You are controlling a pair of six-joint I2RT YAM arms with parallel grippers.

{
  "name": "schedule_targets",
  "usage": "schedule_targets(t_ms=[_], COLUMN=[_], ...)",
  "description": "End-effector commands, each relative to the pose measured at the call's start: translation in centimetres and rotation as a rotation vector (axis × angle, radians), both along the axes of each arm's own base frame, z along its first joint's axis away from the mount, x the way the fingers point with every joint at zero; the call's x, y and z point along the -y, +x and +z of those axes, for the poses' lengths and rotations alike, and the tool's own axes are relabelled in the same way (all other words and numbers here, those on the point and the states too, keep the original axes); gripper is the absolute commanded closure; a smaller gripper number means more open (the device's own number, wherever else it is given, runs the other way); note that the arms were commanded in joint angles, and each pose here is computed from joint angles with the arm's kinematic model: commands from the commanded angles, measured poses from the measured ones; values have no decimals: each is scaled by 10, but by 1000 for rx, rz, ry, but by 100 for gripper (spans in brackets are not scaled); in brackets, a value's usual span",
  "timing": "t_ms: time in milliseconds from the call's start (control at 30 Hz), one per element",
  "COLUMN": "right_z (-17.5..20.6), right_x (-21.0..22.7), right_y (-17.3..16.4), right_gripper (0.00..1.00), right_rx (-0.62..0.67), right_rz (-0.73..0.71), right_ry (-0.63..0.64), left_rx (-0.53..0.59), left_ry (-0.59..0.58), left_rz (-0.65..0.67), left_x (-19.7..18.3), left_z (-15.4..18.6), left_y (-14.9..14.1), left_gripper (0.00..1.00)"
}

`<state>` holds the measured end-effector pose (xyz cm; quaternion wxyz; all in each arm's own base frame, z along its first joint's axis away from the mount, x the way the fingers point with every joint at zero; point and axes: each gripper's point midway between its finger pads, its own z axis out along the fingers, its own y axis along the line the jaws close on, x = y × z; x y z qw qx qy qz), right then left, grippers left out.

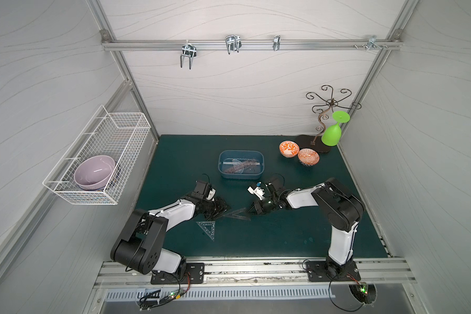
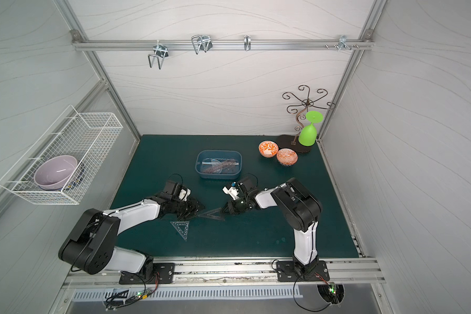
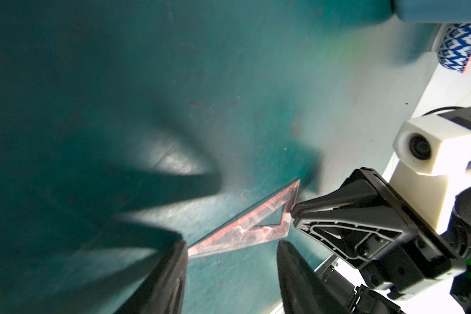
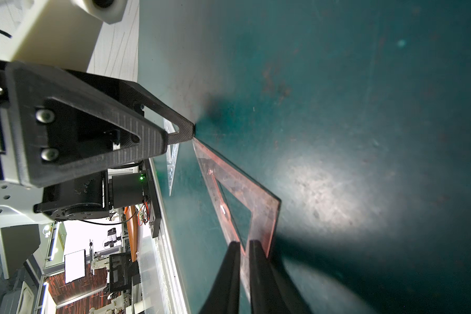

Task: Put the scattered rulers into the storage box
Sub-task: Pick up the ruler from the center of the board.

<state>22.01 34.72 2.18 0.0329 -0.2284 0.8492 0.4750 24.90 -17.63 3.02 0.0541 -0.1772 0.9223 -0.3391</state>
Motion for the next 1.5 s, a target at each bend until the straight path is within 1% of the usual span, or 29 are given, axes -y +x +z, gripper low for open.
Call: schedule_targets(t_ms=[0, 67, 133, 300, 367, 467, 600, 700, 833, 967, 1100, 1267, 1467], right_z=[-37, -37, -38, -41, -41, -40, -41, -41, -31, -3, 16, 22, 20], right_x=[27, 28, 29, 33, 32, 32, 33, 33, 30, 19, 7, -5, -9], right_y=[-14, -15, -15, -17, -17, -17, -17, -17, -14, -7, 1, -4, -7], right_gripper=[85, 85, 86, 86, 86, 86, 86, 86, 86, 86, 85, 85, 86], right_rx=[-70, -71, -74, -76, -75, -73, -73, -75, -57, -21, 8, 10, 1], right_rz=[-40, -39, -39, -41, -41, -40, -40, -39, -38, -34, -25, 5, 16], right_ry=[-159, -160, -163, -174, -174, -174, -178, -175, -153, -92, -53, -34, -34], left_rx=[-12, -17, -12, 68, 91, 74, 31, 16, 27, 61, 56, 61, 57], left_ry=[-33, -41, -18, 92, 110, 95, 29, 9, 29, 66, 70, 76, 78], left_rz=[-7, -7, -10, 6, 7, 8, 7, 2, 5, 11, 13, 21, 29], left_x=[6, 7, 4, -19, -23, -20, -9, -4, -7, -14, -15, -18, -21], left_z=[-4, -4, -1, 31, 38, 32, 16, 10, 13, 23, 23, 26, 25], left_y=[-3, -3, -3, 6, 8, 7, 4, 2, 2, 5, 5, 6, 7], left_gripper=[45, 46, 47, 44, 43, 42, 42, 42, 42, 42, 42, 42, 41])
